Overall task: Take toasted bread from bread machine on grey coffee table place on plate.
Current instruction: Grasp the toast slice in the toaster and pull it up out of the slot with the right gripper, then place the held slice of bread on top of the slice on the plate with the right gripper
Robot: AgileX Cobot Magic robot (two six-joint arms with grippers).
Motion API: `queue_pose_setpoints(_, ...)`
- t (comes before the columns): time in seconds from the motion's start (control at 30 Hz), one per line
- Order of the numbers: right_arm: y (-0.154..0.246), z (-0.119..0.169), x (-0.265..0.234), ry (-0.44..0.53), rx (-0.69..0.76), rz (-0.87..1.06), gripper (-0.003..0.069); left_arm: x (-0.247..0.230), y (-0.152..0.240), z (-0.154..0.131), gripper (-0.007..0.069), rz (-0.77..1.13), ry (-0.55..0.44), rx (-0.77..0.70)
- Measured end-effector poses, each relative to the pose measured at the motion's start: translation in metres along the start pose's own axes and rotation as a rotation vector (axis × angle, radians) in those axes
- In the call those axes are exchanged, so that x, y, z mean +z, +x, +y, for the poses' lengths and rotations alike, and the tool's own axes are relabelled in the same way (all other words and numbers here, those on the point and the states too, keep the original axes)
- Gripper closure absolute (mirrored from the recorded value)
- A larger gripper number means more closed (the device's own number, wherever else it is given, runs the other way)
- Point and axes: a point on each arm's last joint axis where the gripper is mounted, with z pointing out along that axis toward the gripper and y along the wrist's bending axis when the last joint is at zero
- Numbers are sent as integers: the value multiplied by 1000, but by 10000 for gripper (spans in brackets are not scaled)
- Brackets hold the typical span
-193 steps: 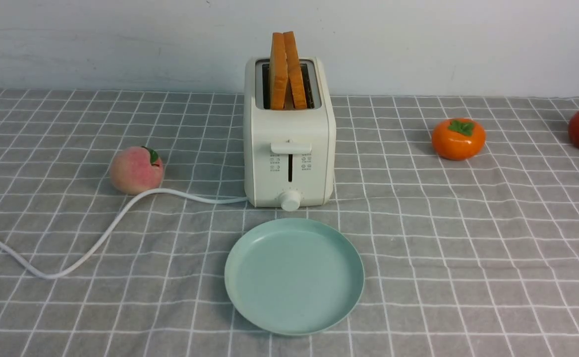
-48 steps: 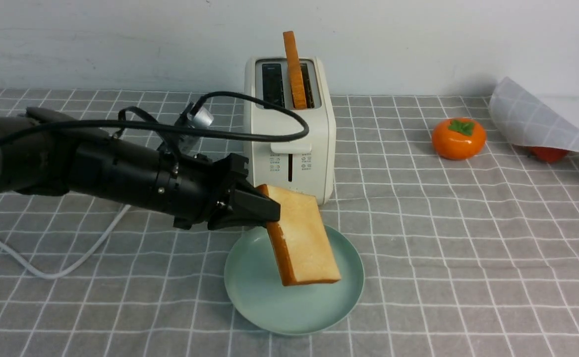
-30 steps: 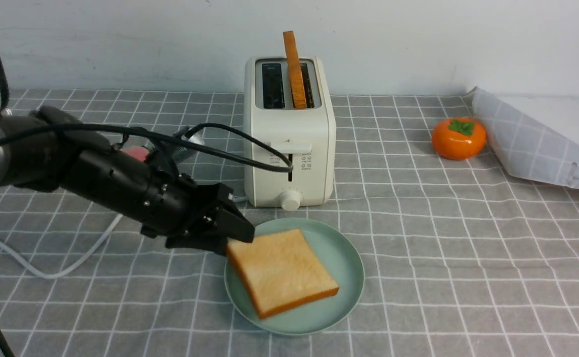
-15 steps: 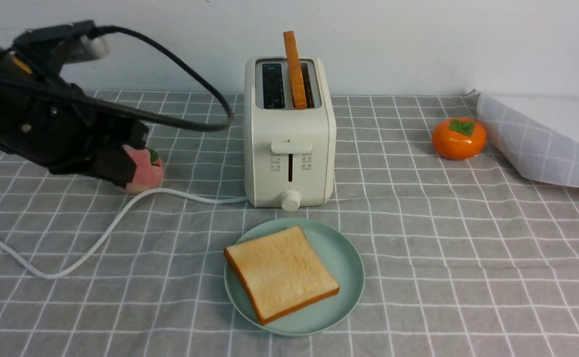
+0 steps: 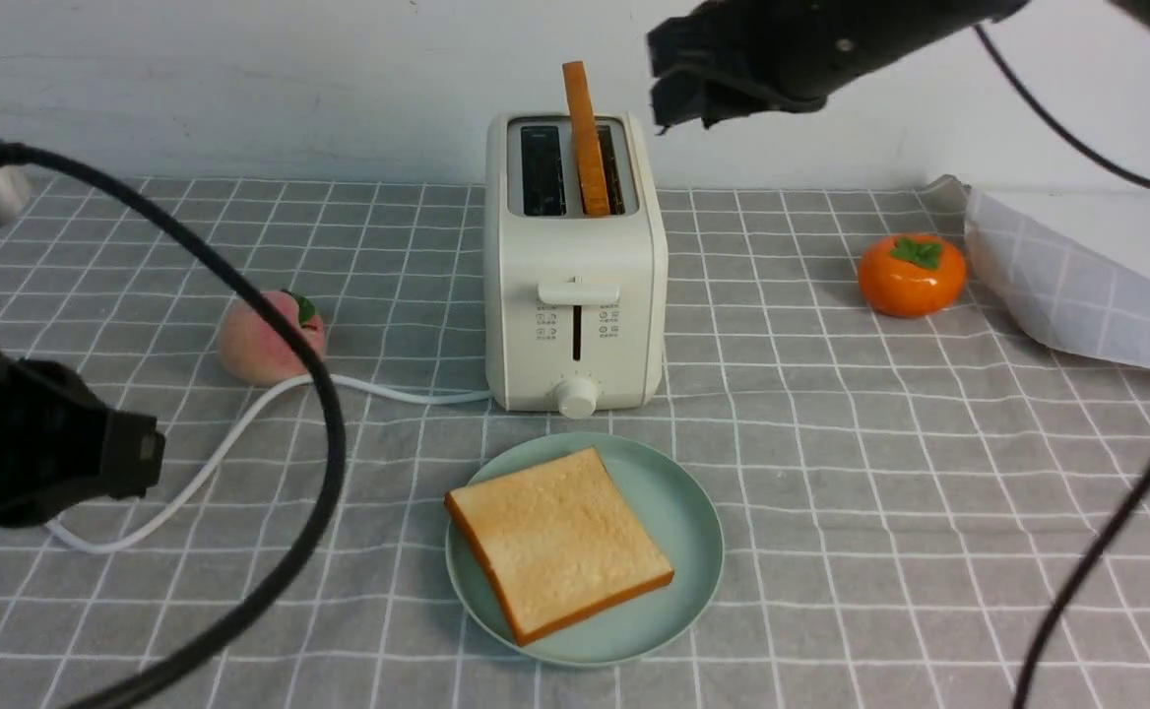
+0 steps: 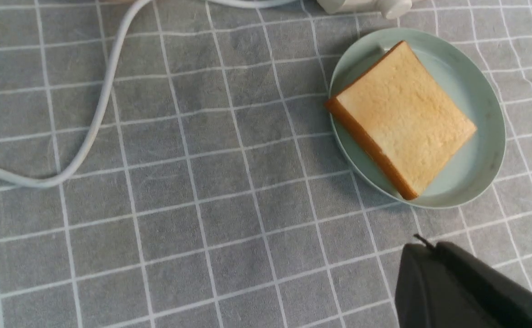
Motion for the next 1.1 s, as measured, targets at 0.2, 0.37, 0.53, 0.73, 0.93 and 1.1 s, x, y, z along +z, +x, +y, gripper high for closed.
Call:
queue_pose_setpoints(0.2,1,-7,66,30,-58,-15,62,-12,16,-2,639,8,2,12)
queue_pose_setpoints(0.37,12,-19,103,78,-96,-24,26,-27,22,-4,639,-40,-4,31)
queue_pose_setpoints(0.53,10,-22,109,94,-107,-80,337,-37,25,-4,639,-71,-19,17)
queue_pose_setpoints(0.73,-12,-13,79,91,-116,-171,565,-38,27,-3,639,-64,-33,-8)
queue_pose_setpoints(0.93,-46,15,-26,63,-143,-208,562,-38,27,-3,639,-63,-37,-7)
queue_pose_setpoints(1.1,-36,36,-148,2,-129,-66,562,-38,26,-3,639,-82,-38,-8)
